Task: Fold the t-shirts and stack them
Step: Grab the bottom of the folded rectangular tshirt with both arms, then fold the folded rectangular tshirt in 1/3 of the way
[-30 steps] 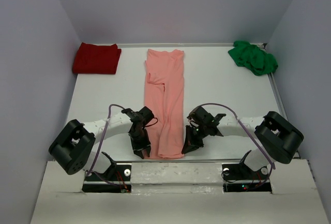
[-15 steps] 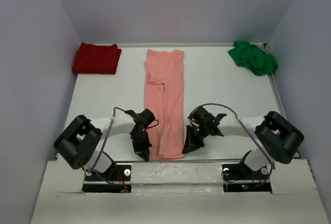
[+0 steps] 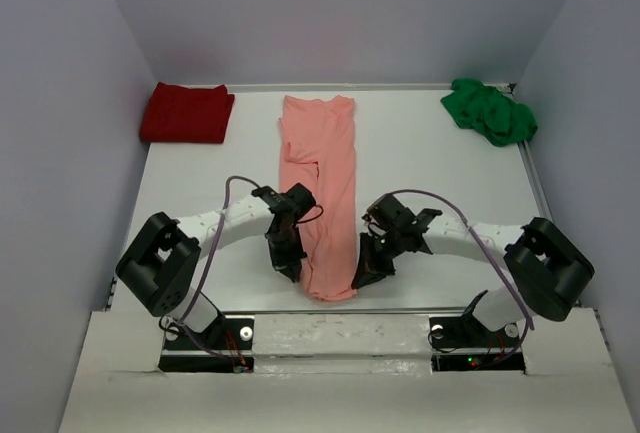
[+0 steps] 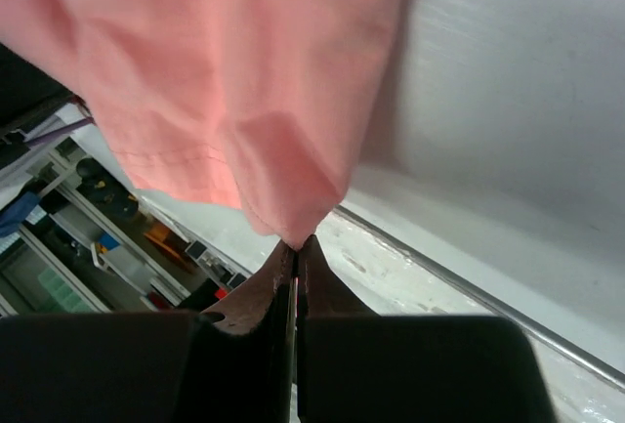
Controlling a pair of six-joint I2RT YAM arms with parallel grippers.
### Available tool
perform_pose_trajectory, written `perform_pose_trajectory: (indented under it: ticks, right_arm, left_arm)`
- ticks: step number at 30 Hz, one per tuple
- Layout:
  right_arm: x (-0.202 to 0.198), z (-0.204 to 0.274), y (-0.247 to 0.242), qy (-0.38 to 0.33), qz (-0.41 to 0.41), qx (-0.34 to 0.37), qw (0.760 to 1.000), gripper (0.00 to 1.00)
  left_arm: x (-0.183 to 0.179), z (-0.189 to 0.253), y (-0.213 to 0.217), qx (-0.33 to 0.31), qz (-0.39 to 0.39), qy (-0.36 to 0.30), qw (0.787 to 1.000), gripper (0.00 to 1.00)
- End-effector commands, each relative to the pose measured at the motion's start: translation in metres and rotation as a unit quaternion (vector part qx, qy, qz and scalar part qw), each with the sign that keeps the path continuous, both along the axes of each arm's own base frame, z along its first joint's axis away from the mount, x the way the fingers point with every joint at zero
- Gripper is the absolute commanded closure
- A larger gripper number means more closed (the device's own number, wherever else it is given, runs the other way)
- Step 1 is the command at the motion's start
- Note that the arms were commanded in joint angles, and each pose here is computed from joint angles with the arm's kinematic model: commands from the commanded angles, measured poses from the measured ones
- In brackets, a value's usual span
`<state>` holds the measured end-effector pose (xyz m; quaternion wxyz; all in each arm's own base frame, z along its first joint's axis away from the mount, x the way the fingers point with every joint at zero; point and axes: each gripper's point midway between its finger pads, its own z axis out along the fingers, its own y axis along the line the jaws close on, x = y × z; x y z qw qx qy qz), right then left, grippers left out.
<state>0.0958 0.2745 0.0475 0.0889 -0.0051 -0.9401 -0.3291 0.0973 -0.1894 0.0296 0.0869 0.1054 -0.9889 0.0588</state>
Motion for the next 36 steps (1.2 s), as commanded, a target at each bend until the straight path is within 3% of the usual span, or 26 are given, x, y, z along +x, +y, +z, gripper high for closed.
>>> perform_pose_trajectory:
  ticks: [1, 11, 23, 36]
  right_arm:
    - [0.022, 0.038, 0.005, -0.041, 0.008, 0.029, 0.999, 1.00]
    - [0.066, 0.095, -0.016, -0.077, -0.014, 0.038, 0.996, 1.00]
    - [0.116, 0.110, -0.018, -0.103, -0.010, 0.042, 0.994, 1.00]
    - [0.167, 0.118, -0.010, -0.122, -0.004, 0.053, 0.991, 1.00]
  left_arm:
    - [0.035, 0.035, -0.012, 0.007, -0.016, -0.052, 0.998, 1.00]
    - [0.060, 0.070, -0.009, 0.006, -0.006, -0.068, 0.998, 1.00]
    - [0.100, 0.096, 0.019, 0.009, 0.055, -0.101, 0.993, 1.00]
    - [0.161, 0.110, 0.000, 0.018, 0.016, -0.128, 0.991, 1.00]
